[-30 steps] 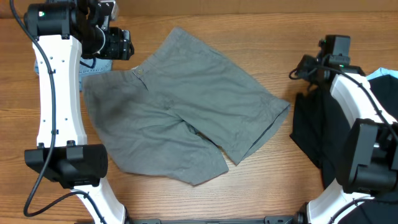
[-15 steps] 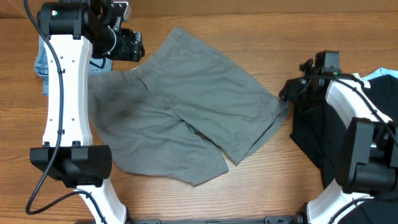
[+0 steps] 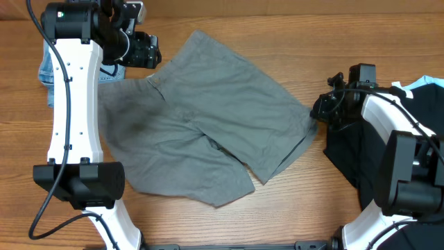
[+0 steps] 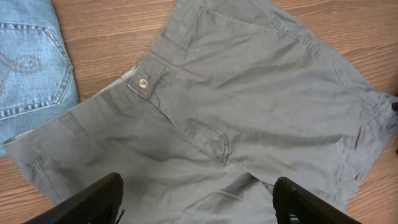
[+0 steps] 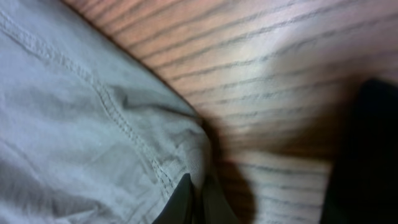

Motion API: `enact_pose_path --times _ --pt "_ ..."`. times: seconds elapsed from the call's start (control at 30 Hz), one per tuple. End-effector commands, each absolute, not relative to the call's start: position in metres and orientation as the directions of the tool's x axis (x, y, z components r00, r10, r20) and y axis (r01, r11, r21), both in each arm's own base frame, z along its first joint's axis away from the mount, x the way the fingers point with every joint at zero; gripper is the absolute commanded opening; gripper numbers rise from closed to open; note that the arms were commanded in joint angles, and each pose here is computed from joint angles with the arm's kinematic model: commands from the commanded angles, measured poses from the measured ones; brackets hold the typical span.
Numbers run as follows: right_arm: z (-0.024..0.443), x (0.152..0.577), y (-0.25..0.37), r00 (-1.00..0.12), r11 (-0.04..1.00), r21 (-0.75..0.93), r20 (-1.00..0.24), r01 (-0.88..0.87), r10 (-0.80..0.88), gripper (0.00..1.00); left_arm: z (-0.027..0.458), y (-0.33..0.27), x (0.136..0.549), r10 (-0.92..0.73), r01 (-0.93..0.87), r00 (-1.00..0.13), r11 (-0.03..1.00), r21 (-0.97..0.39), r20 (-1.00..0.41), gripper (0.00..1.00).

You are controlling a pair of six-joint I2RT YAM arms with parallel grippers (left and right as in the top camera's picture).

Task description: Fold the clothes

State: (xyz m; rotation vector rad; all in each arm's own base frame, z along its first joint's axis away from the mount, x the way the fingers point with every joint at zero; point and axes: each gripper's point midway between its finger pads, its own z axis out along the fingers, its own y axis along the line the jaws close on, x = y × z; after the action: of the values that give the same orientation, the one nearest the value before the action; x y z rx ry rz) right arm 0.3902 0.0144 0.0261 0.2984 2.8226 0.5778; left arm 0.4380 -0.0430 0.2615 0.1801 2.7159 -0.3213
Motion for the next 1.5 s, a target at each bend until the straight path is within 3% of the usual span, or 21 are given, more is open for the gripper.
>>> enact_pose_path --times 0.0,0.23,0.33,0.37,0.4,0.43,0.63,0.73,0.9,0.97,1.07,1.2,1.37,1.47 --pt "0.059 0.426 -0.007 -0.905 0.922 0.366 -0.34 0.123 0.256 0.04 0.268 -0.048 0.439 0.103 0.203 -0.898 0.96 -0.194 -0.428 0.8" --pt "0.113 0.496 -0.058 -0.725 0.959 0.248 -0.636 0.134 0.266 0.04 0.271 -0.049 0.445 0.103 0.208 -0.885 0.96 -0.188 -0.454 0.8" --pt "0.131 0.512 -0.069 -0.65 0.955 0.261 -0.703 0.144 0.29 0.06 0.272 -0.05 0.447 0.105 0.213 -0.881 0.958 -0.19 -0.461 0.81" --pt "0.134 0.515 -0.071 -0.635 0.95 0.272 -0.709 0.153 0.305 0.38 0.273 -0.051 0.448 0.107 0.216 -0.879 0.958 -0.189 -0.464 0.82" --pt "0.135 0.516 -0.072 -0.63 0.949 0.275 -0.713 0.154 0.309 0.88 0.273 -0.052 0.449 0.109 0.219 -0.877 0.958 -0.187 -0.468 0.84" --pt "0.135 0.516 -0.072 -0.63 0.949 0.276 -0.712 0.155 0.31 1.0 0.274 -0.052 0.45 0.11 0.22 -0.874 0.958 -0.184 -0.473 0.85" --pt "0.143 0.493 -0.066 -0.696 0.935 0.293 -0.63 0.198 0.345 1.0 0.264 -0.046 0.453 0.15 0.233 -0.877 0.964 -0.129 -0.457 0.89" --pt "0.17 0.469 -0.048 -0.735 0.921 0.353 -0.58 0.163 0.352 1.0 0.241 -0.027 0.455 0.153 0.183 -0.91 0.982 -0.042 -0.386 0.89" --pt "0.204 0.427 -0.018 -0.782 0.89 0.443 -0.515 0.108 0.351 1.0 0.193 -0.025 0.453 0.156 0.173 -0.958 0.983 -0.054 -0.24 0.87" --pt "0.213 0.41 -0.011 -0.796 0.882 0.458 -0.492 0.107 0.352 1.0 0.171 -0.026 0.454 0.175 0.189 -0.967 0.98 -0.064 -0.185 0.79" --pt "0.228 0.389 0.001 -0.811 0.867 0.49 -0.47 0.089 0.348 0.99 0.132 -0.037 0.46 0.227 0.243 -0.966 0.961 -0.135 -0.127 0.54" --pt "0.241 0.372 0.012 -0.821 0.857 0.511 -0.459 0.069 0.34 0.98 0.091 -0.063 0.47 0.312 0.334 -0.942 0.903 -0.271 -0.121 0.28" --pt "0.238 0.358 0.021 -0.848 0.849 0.523 -0.413 0.078 0.332 0.98 0.031 -0.058 0.462 0.338 0.324 -0.941 0.914 -0.245 0.019 0.05" --pt "0.235 0.355 0.024 -0.858 0.847 0.524 -0.395 0.084 0.329 0.98 -0.004 -0.042 0.454 0.254 0.229 -0.958 0.958 -0.175 0.136 0.04"
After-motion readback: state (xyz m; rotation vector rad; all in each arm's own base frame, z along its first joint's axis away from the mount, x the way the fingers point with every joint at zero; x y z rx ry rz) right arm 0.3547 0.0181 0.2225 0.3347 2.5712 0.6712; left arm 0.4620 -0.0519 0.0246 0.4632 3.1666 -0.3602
